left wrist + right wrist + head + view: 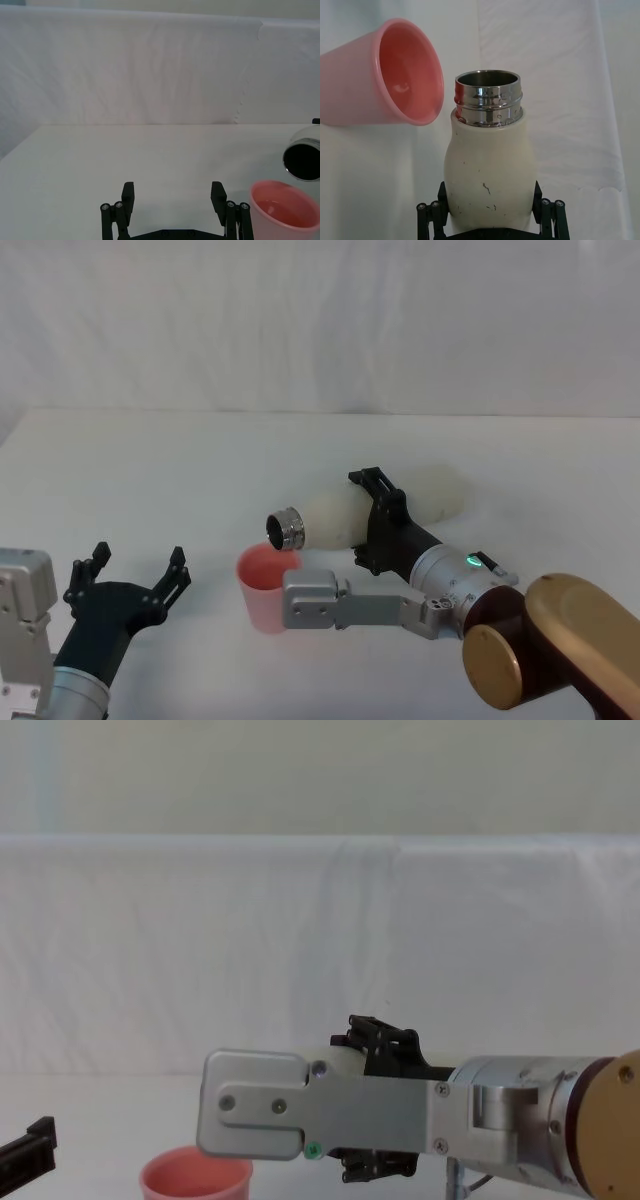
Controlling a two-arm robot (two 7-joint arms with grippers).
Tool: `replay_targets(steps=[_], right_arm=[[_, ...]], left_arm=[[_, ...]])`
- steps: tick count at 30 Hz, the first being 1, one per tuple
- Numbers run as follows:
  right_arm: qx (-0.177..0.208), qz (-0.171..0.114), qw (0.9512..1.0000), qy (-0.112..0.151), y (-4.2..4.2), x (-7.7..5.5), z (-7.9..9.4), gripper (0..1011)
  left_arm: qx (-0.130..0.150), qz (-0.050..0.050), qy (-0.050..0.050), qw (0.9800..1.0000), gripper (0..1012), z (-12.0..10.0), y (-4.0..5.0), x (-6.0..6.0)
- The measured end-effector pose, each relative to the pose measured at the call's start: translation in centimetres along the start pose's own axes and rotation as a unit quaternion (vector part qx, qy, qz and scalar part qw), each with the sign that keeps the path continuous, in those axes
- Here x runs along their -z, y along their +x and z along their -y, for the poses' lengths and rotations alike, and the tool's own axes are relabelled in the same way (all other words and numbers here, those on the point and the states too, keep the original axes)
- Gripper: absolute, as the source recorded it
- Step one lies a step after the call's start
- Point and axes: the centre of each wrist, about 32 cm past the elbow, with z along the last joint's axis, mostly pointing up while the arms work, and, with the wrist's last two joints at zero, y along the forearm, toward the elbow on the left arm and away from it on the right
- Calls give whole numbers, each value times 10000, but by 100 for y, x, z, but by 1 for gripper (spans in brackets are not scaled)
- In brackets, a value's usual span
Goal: Grasp the thermos with one hand and pour water into the cup lid.
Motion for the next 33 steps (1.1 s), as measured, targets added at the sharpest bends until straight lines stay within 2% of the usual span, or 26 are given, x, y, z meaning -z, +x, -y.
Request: replay_targets(steps=[33], right_arm=[[92, 423, 9990, -74, -21, -25, -45, 957]], left_arm=[[0, 0, 0, 10000, 1001, 0, 0, 0]])
